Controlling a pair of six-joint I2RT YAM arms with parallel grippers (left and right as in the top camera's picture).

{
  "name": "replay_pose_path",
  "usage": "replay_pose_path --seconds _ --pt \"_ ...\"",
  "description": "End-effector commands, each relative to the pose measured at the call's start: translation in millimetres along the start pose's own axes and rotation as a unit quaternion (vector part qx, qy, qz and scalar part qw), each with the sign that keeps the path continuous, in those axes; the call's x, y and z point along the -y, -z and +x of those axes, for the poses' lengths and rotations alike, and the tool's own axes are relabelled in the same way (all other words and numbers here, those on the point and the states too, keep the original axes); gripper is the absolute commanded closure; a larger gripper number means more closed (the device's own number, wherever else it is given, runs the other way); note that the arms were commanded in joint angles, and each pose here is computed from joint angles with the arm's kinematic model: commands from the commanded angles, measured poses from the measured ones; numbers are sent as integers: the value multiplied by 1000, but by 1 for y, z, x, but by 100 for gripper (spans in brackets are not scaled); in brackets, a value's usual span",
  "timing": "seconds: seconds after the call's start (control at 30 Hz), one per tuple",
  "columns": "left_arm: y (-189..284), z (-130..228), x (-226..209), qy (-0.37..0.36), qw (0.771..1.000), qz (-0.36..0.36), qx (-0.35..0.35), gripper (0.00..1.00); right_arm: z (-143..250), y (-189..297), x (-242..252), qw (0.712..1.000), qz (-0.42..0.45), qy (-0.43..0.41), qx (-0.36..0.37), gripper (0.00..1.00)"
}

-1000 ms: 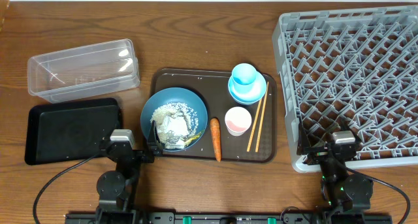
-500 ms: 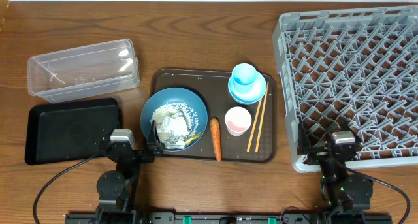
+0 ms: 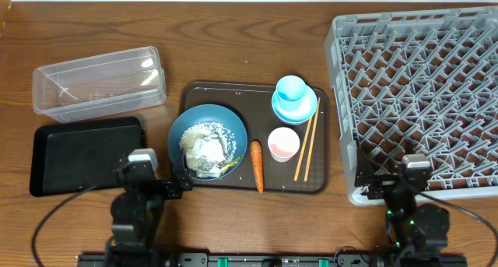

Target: Sort waste into correct bins and load items into the dishwasher rack

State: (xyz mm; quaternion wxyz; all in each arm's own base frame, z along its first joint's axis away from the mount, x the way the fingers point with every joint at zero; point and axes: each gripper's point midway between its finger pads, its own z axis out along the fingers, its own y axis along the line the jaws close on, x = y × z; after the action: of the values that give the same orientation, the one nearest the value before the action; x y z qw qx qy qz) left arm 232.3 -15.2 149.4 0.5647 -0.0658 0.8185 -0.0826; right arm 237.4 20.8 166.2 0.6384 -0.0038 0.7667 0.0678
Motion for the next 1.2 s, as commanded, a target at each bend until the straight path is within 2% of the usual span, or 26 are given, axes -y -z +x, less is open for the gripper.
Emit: replay_pose_path --seconds 0.0,0.23,0.4,0.53,0.7,0.87,0.93,1.17 --pt "12 -35 11 20 1000 6 -19 2 -36 11 -7 1000 -8 -19 0 1" --pt "6 -53 32 28 985 17 -170 2 -58 16 -10 991 6 -29 -130 1" --pt "3 -49 32 35 961 -10 -275 2 -57 17 -10 964 20 -37 -264 1" --pt "-4 -41 29 37 946 -24 -320 2 -55 8 -12 947 16 -43 -318 1" --pt "-17 -29 28 40 936 -29 -347 2 -43 -3 -11 935 19 -46 -352 1" --pt "-33 -21 47 63 926 26 -371 2 -35 -8 -10 928 20 -48 -369 1" --pt "-38 -14 46 65 921 23 -383 2 -34 -9 -10 927 21 -48 -372 1" --pt "-56 22 44 66 890 9 -452 2 -34 -8 -10 926 21 -48 -373 1"
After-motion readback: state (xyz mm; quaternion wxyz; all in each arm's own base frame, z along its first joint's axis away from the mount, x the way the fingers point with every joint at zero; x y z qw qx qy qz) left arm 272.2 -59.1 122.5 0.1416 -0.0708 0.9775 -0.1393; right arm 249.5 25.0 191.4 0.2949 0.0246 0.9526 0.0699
